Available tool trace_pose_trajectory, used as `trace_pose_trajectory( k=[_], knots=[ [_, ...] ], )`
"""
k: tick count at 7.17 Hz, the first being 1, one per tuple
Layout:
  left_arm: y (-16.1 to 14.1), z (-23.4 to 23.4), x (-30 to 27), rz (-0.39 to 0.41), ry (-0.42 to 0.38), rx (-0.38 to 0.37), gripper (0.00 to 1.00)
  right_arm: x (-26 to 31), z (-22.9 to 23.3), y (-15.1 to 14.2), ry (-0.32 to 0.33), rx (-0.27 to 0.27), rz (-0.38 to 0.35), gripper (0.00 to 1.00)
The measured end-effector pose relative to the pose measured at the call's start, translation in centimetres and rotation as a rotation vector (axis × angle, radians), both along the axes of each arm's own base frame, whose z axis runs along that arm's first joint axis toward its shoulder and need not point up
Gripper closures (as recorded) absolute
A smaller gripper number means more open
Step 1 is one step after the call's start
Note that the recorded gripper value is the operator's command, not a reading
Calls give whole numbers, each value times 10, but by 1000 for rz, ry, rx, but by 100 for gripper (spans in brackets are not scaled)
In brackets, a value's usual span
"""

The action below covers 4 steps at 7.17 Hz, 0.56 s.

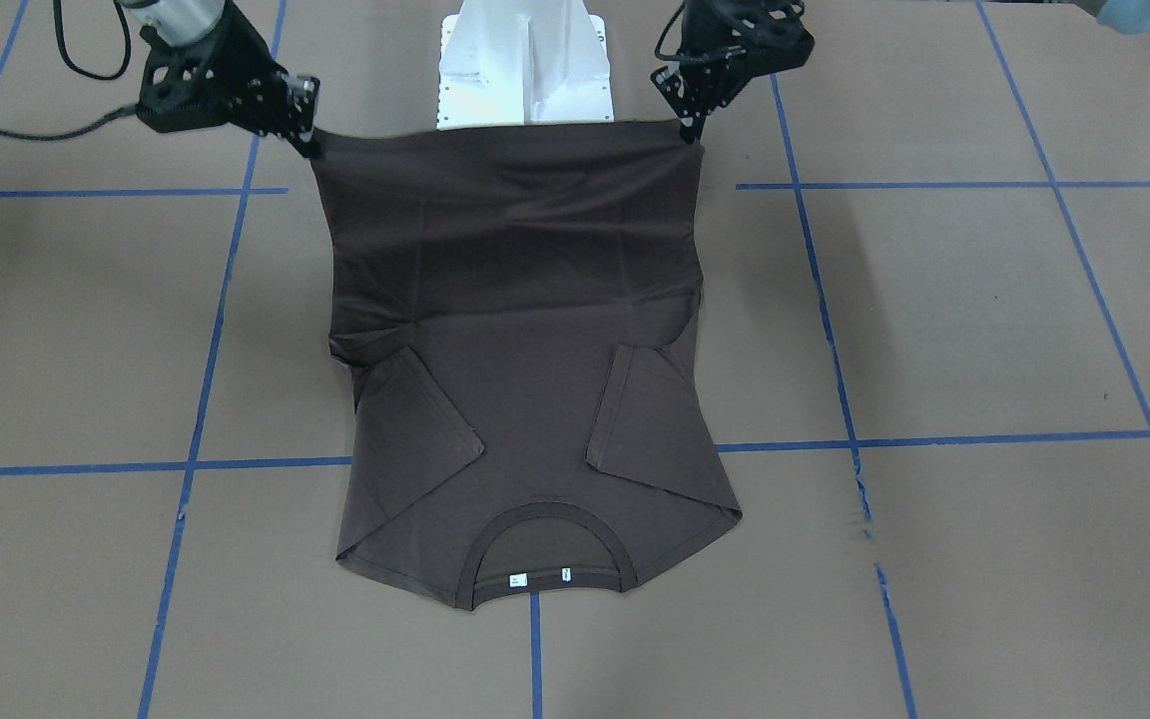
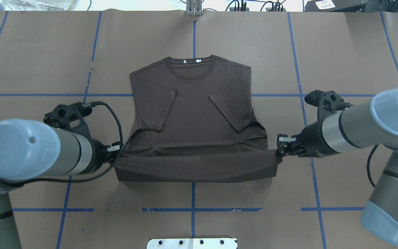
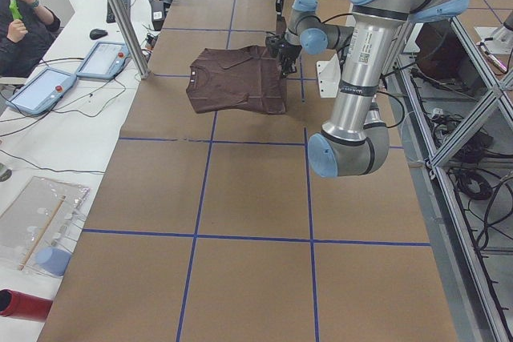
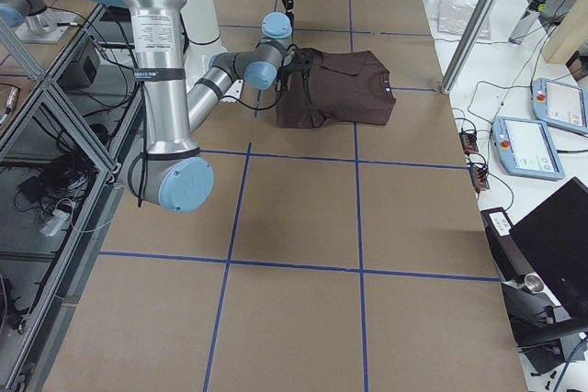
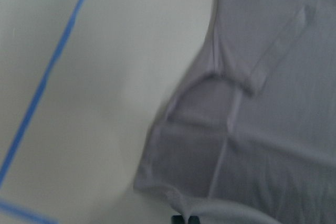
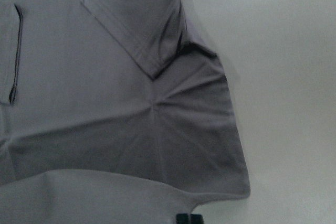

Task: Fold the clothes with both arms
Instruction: 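Lift the hem with both grippers and fold it toward the collar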

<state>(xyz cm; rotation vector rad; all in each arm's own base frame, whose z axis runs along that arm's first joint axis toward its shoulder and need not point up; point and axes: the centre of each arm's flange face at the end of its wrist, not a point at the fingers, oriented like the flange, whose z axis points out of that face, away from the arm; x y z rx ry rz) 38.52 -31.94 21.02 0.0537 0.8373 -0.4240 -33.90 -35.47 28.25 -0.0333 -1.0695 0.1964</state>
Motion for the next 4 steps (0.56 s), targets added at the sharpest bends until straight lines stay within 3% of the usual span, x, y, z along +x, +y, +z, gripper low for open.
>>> trace_pose_trajectory(
  k=[2,4],
  knots=[
    [-60,25,14,-37,-53,25,100,-1,6,-58,31,23,68,100],
    [-122,30,29,-99,-48,43,100,-23,4,-124,63,28,113,100]
  ],
)
